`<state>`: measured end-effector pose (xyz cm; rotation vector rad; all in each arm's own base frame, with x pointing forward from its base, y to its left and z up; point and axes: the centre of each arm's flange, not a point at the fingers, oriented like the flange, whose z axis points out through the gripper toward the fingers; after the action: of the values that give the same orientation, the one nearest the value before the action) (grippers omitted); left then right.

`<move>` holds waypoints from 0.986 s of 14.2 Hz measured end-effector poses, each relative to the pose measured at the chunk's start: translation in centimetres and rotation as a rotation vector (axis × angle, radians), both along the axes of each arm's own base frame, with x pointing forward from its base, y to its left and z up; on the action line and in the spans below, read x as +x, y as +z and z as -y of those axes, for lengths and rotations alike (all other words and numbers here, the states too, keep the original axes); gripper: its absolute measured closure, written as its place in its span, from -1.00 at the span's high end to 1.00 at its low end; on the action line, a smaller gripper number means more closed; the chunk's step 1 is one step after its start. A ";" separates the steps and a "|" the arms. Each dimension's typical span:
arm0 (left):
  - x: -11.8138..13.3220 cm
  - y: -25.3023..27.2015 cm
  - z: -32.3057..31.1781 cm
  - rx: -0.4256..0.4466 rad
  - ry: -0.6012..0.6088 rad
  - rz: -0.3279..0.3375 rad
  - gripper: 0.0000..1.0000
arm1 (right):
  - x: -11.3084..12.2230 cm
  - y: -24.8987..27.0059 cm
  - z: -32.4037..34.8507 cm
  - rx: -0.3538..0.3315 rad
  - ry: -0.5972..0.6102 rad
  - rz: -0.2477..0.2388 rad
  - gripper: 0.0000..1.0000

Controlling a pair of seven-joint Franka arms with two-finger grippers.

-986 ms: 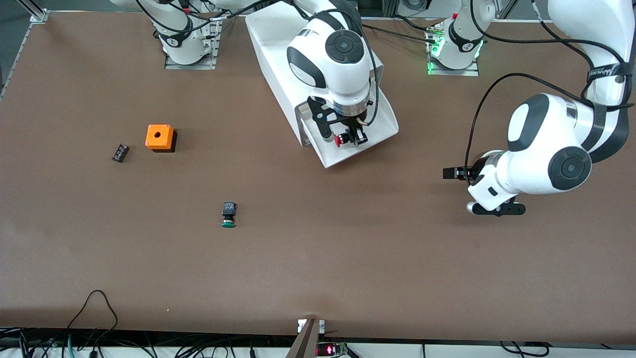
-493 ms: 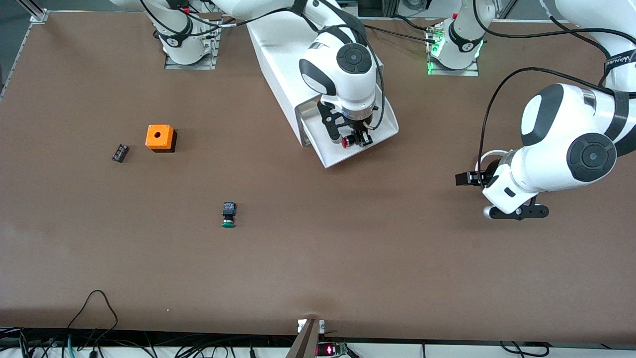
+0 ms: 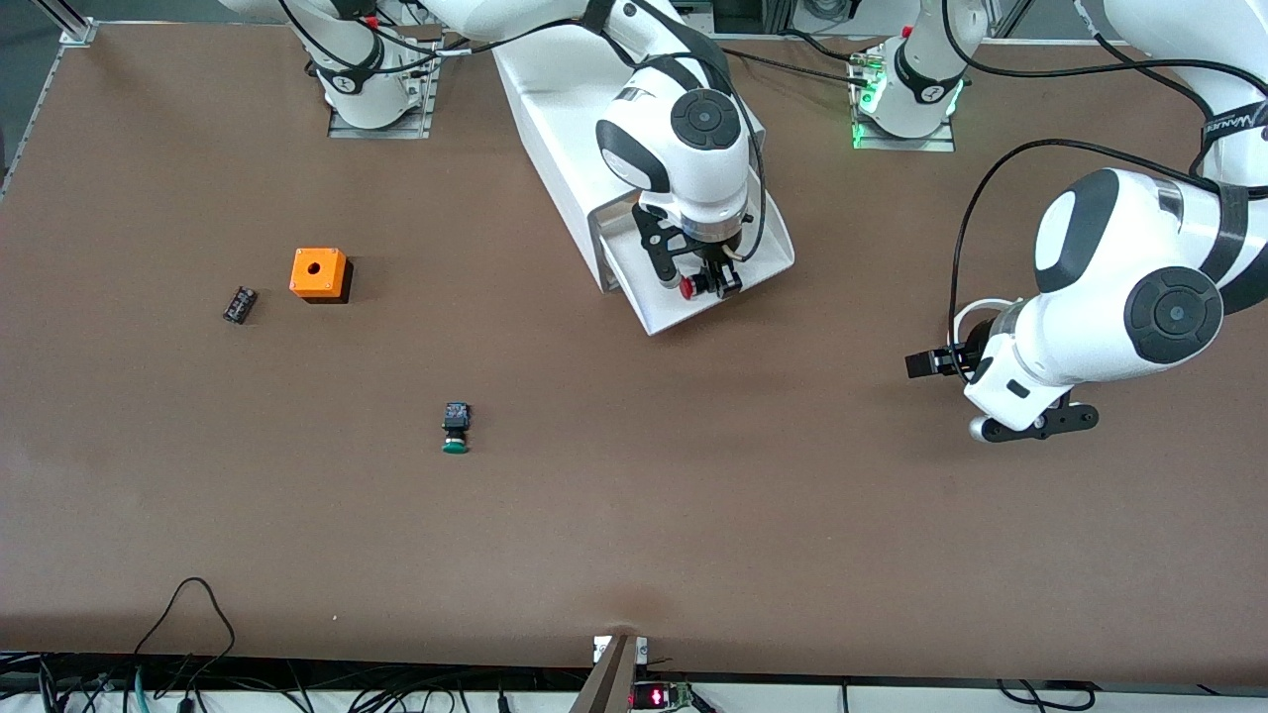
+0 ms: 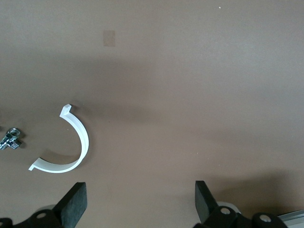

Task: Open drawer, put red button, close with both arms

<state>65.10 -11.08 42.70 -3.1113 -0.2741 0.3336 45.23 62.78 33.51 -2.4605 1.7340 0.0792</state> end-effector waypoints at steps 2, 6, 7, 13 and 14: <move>0.0 -0.3 0.1 0.001 0.009 -0.002 1.00 | 0.3 0.4 0.1 0.004 -0.005 0.006 0.79; -0.2 -2.7 2.3 -0.004 0.082 0.049 1.00 | 1.8 3.1 1.0 0.019 -0.028 0.031 1.00; -0.4 -3.9 3.3 -0.011 0.099 0.068 1.00 | 2.6 4.6 1.6 0.022 -0.039 0.035 1.00; -5.4 -12.6 10.6 -0.074 0.260 0.156 1.00 | 8.8 12.7 8.6 0.029 -0.053 0.066 1.00; -6.6 -13.9 11.7 -0.087 0.280 0.163 1.00 | 9.8 13.9 10.2 0.036 -0.036 0.062 1.00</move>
<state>58.52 -22.82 28.82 -3.1891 -0.7186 0.0931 55.01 52.57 47.44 -2.3800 1.7347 0.0291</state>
